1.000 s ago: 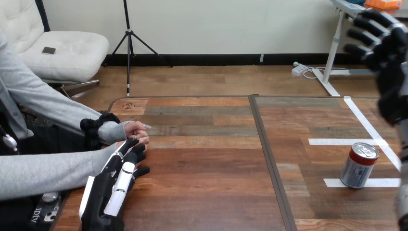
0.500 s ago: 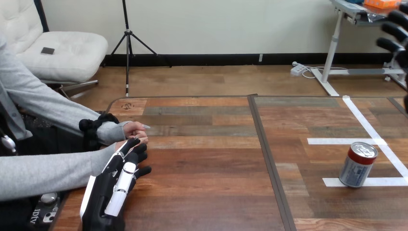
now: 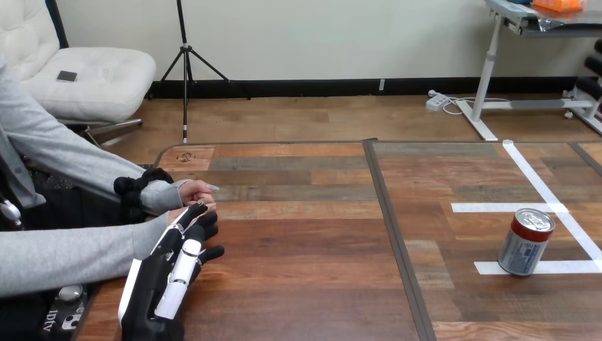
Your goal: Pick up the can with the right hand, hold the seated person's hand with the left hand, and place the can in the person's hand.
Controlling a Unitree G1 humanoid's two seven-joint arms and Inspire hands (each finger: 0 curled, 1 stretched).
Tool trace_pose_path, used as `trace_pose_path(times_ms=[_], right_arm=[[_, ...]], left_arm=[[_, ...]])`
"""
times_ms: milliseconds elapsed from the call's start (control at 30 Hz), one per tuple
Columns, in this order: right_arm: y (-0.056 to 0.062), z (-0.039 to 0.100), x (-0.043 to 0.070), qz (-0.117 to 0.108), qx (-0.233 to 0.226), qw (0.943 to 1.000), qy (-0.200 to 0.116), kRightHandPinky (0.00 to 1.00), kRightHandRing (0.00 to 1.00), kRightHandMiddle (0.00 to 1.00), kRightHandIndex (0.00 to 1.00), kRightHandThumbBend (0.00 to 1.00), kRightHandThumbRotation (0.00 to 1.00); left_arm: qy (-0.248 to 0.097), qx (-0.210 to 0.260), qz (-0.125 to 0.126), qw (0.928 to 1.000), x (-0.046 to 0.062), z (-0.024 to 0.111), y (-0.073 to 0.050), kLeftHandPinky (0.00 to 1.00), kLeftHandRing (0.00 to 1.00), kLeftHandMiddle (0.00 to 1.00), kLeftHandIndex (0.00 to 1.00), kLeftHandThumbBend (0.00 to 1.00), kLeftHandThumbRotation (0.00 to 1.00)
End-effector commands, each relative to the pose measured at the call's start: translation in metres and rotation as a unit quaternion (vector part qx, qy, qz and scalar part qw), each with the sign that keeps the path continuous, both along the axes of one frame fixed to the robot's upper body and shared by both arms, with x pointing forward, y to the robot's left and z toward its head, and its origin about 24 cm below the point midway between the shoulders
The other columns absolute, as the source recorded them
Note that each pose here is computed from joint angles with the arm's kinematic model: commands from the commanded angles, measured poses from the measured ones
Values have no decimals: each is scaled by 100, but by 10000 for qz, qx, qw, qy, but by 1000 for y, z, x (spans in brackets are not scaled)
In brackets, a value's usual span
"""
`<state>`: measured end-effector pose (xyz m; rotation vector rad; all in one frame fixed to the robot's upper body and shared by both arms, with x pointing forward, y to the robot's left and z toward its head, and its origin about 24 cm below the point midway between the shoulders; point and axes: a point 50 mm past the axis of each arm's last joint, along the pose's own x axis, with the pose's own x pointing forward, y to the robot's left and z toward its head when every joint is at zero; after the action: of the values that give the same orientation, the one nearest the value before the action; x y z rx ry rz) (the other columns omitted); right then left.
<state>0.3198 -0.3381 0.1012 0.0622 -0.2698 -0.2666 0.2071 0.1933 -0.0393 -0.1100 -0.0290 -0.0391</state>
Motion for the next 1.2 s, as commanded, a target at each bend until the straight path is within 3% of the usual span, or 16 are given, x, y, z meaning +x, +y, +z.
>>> trace_pose_path(times_ms=[0, 200, 400, 500, 900, 1167], right_arm=[[-4, 26, 11, -163, -207, 9994, -212, 83, 86, 84, 84, 100, 100], [-6, 22, 11, -246, -204, 9995, -69, 86, 89, 87, 86, 100, 98], [-7, 16, 10, -281, 15, 9996, -14, 89, 90, 88, 88, 100, 85], [-8, 13, 10, -306, 64, 9995, 46, 85, 89, 88, 88, 100, 75], [-6, -3, 7, -384, 188, 9984, 380, 81, 88, 87, 85, 79, 52], [-5, -12, 6, -314, 242, 9975, 582, 90, 92, 91, 89, 83, 39]], left_arm=[[-556, 71, -115, 9984, 19, 21, -2, 74, 84, 83, 84, 44, 69], [-553, 53, -104, 9984, 19, 21, -3, 74, 84, 83, 84, 43, 68], [-533, 58, -110, 9985, 18, 20, -3, 75, 84, 83, 85, 43, 67], [-526, 65, -108, 9985, 18, 20, -3, 75, 84, 83, 85, 42, 67], [-522, 86, -95, 9986, 18, 21, -3, 75, 83, 82, 84, 46, 66], [-516, 96, -111, 9986, 18, 21, -2, 75, 83, 82, 85, 45, 66]])
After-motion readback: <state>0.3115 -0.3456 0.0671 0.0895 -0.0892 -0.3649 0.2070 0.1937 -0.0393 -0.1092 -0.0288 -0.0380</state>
